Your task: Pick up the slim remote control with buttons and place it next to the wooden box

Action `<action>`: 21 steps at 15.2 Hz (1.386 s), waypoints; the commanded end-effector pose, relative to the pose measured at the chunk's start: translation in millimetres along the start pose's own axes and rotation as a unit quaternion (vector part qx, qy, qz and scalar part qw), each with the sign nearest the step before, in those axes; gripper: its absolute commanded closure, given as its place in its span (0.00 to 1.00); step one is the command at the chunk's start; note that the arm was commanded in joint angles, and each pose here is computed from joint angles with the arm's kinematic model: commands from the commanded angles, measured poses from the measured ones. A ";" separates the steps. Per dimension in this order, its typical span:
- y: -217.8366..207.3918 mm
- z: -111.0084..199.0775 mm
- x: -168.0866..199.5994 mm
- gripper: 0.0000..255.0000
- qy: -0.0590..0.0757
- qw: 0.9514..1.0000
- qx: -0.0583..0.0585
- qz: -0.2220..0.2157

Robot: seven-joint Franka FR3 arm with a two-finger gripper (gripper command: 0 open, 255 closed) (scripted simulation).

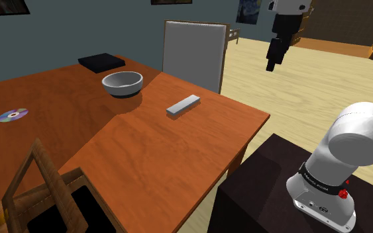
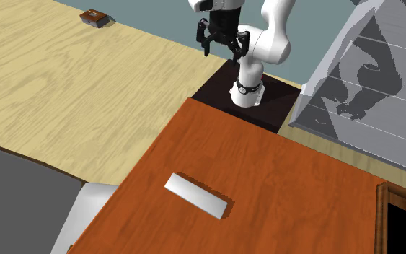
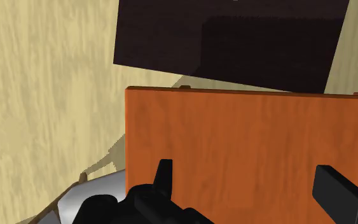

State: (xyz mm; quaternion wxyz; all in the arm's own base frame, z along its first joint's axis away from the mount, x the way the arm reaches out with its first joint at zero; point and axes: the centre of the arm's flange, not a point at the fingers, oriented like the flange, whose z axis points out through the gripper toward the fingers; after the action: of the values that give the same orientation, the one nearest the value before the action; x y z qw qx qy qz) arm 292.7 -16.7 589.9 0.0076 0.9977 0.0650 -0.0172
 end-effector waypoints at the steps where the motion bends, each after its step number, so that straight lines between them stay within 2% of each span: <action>1: 0.0 0.0 0.0 0.00 0.000 1.000 0.000 0.000; 3: 8.5 12.6 21.4 0.00 0.001 0.999 0.000 -0.040; 6: 17.9 31.4 54.6 0.00 0.002 0.995 0.000 -0.101; 8: 22.0 43.9 77.3 0.00 0.002 0.990 0.000 -0.141; 11: 24.6 62.6 111.8 0.00 0.003 0.980 0.000 -0.200; 13: 24.0 75.0 134.9 0.00 0.004 0.971 0.000 -0.240; 16: 19.6 93.6 169.3 0.00 0.005 0.955 0.001 -0.298; 18: 14.4 105.9 191.9 0.00 0.006 0.942 0.001 -0.336; 21: 3.2 124.4 224.7 0.00 0.007 0.920 0.001 -0.392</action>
State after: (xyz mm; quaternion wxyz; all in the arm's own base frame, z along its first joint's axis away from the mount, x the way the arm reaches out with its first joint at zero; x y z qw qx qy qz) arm 500.0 0.9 466.2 -0.0008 0.9022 0.4311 -0.0129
